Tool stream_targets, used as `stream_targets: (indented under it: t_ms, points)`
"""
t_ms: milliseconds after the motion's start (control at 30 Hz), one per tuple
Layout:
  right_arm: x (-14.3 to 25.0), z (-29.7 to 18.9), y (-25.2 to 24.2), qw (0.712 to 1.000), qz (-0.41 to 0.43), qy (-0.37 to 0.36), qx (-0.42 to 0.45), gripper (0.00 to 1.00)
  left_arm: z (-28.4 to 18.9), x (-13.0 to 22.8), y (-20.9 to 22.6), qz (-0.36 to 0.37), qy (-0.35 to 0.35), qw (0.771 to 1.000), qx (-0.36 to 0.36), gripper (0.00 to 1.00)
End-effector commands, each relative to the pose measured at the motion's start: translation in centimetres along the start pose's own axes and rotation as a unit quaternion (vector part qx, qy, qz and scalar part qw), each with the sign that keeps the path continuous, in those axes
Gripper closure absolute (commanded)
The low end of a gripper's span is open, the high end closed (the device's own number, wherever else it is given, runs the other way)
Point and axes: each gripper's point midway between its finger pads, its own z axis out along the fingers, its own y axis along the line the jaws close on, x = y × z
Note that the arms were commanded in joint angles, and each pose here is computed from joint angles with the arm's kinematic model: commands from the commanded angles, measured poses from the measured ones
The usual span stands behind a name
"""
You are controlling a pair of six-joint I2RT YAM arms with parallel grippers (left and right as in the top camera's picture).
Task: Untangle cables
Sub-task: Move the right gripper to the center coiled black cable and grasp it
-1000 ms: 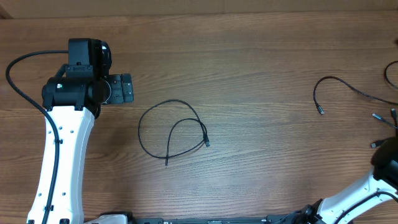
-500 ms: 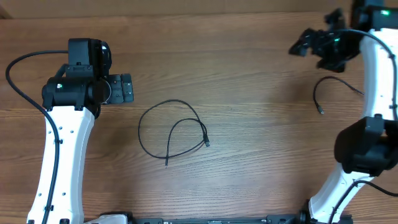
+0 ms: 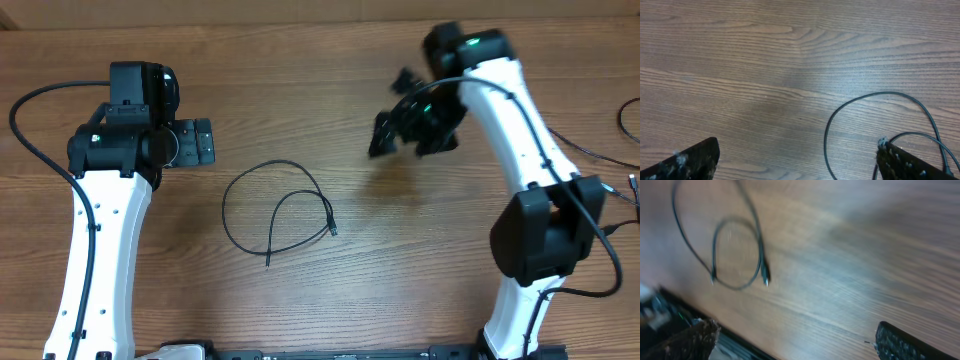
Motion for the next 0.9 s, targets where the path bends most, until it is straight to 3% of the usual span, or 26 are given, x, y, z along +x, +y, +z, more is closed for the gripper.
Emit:
stream_targets:
  t_ms: [0,233,500,633,867]
  points:
    - [2.3,3.7,2.4,0.991,-0.122,0.061,-0.008,0.00,0.0,-0.2,0.0,0.003,0.000,1.000,0.003,0.00]
    - [4.6,8.7,6.3,0.976,-0.190,0.104,-0.019,0.00,0.0,-0.2,0.0,0.003,-0.001,1.000,0.003,0.00]
    - [6.8,11.6,8.2,0.980,-0.144,0.135,-0.005,0.00,0.0,-0.2,0.0,0.003,0.000,1.000,0.003,0.00]
    - [5.9,12.9,8.5,0.994,-0.009,0.111,0.010,0.00,0.0,-0.2,0.0,0.003,-0.001,1.000,0.003,0.00]
    - [6.4,16.4,7.8,0.981,0.165,0.096,0.027,0.00,0.0,-0.2,0.0,0.003,0.000,1.000,0.003,0.00]
